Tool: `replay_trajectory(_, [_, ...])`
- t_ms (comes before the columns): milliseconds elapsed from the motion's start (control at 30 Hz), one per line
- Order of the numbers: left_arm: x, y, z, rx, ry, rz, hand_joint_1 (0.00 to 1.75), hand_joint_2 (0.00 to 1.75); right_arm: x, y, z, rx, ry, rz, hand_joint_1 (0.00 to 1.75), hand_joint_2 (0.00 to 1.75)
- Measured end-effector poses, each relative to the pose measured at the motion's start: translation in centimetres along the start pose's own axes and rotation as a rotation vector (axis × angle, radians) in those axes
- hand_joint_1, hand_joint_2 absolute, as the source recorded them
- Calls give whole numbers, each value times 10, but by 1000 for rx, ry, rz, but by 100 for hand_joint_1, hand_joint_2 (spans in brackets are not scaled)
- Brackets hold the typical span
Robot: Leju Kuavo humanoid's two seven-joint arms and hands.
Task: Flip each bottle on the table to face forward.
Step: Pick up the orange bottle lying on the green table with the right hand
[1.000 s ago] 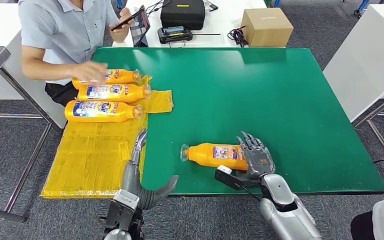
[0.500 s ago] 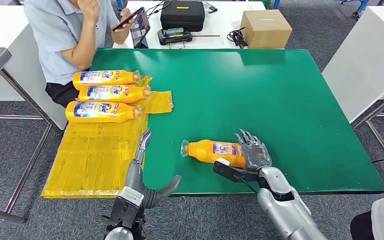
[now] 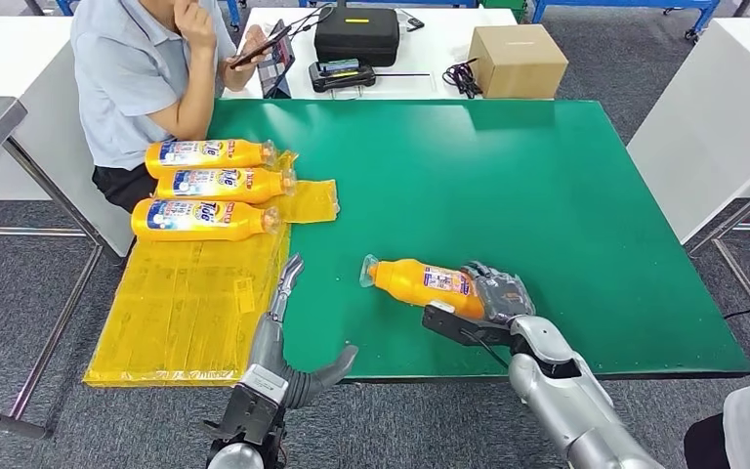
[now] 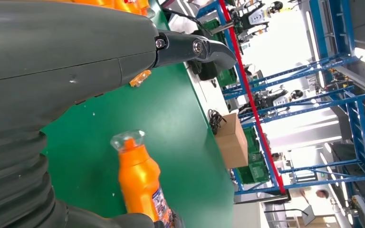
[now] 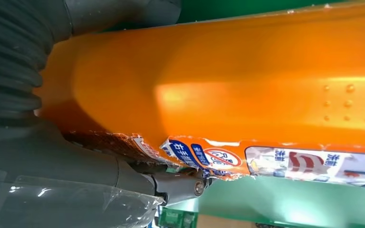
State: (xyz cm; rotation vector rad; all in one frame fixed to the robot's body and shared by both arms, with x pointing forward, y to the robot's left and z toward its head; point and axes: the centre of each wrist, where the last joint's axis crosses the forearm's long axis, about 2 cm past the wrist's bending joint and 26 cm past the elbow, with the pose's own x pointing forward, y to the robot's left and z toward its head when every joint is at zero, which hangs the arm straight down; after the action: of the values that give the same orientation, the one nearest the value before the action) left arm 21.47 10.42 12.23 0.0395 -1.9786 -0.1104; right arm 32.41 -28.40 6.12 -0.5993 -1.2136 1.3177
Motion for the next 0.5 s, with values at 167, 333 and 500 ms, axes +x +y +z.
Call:
replay_trajectory(167, [-1, 1, 1, 0, 1, -2, 0, 175, -10, 0, 2, 13, 27, -39, 166, 175])
replay_trajectory(333, [-3, 1, 1, 0, 1, -2, 0, 175, -20, 2, 6, 22, 29, -76, 173, 175])
replay_trajectory(500, [-3, 1, 0, 7, -12, 16, 0, 175, -28, 3, 10, 20, -60, -212, 175, 175])
